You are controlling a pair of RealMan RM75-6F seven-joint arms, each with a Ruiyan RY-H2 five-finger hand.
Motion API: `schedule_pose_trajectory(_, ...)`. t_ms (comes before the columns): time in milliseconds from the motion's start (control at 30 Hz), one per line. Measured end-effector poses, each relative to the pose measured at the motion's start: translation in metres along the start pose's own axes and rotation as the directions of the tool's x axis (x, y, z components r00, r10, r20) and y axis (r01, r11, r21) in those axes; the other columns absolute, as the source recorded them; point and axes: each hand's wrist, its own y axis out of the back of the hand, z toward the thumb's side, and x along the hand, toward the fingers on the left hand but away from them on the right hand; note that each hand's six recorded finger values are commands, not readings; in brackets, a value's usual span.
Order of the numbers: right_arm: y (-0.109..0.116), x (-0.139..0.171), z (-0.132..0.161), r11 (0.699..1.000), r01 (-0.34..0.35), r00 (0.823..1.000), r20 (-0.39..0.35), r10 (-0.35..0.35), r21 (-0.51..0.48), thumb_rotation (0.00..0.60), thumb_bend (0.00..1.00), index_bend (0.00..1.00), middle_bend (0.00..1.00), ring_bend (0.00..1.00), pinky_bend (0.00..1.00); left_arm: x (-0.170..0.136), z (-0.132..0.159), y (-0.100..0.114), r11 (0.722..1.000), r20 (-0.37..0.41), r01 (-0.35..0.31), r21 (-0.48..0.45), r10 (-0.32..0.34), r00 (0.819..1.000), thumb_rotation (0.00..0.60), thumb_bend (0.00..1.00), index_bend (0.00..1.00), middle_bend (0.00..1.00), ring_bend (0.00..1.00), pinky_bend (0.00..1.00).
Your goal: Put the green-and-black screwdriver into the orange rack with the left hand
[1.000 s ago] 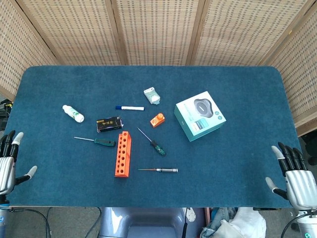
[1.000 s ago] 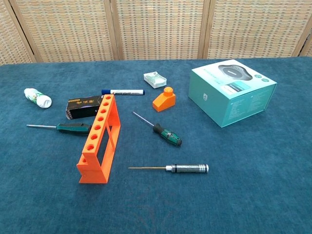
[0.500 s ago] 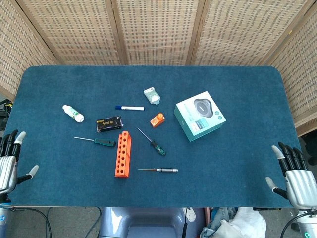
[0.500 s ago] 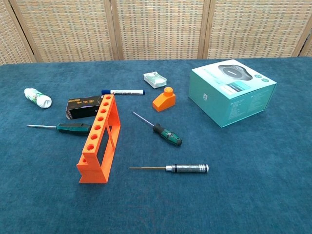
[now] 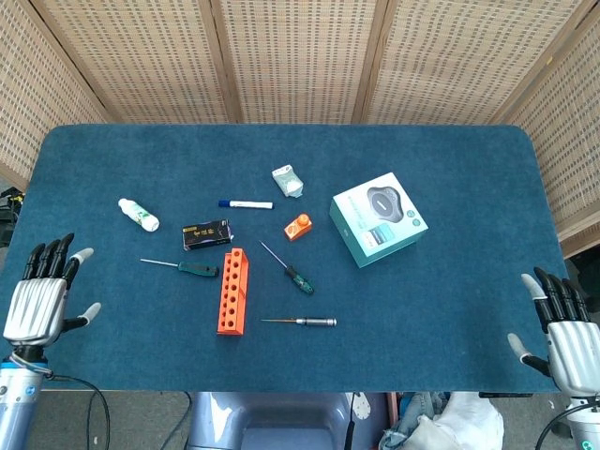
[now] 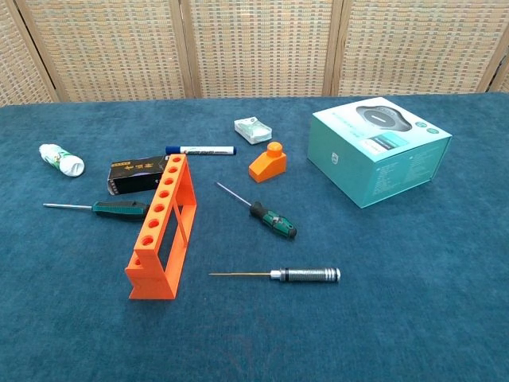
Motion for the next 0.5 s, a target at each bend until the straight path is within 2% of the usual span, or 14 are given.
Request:
schedule_pose_trajectory(233, 0.001, 0.0, -0.001, 1.0, 0.003, 1.0, 0.002, -0.003, -0.006, 0.6, 0.26, 0.0, 0.0, 0.0, 0.0, 0.028, 0.016, -0.006, 0.999, 0.036, 0.044, 0.01, -0.044, 0.998, 0.6, 0.23, 0.28, 0.0, 0.0, 0.0)
schedule_pose_trajectory(500, 0.001, -0.001, -0.003, 1.0, 0.0, 1.0, 0.006, 0.0, -0.012, 0.6, 0.26, 0.0, 0.0, 0.0, 0.0, 0.059, 0.037, -0.023, 0.995, 0.065, 0.1, 0.023, -0.101, 0.993, 0.6, 0.26, 0.28, 0.0, 0.0, 0.0)
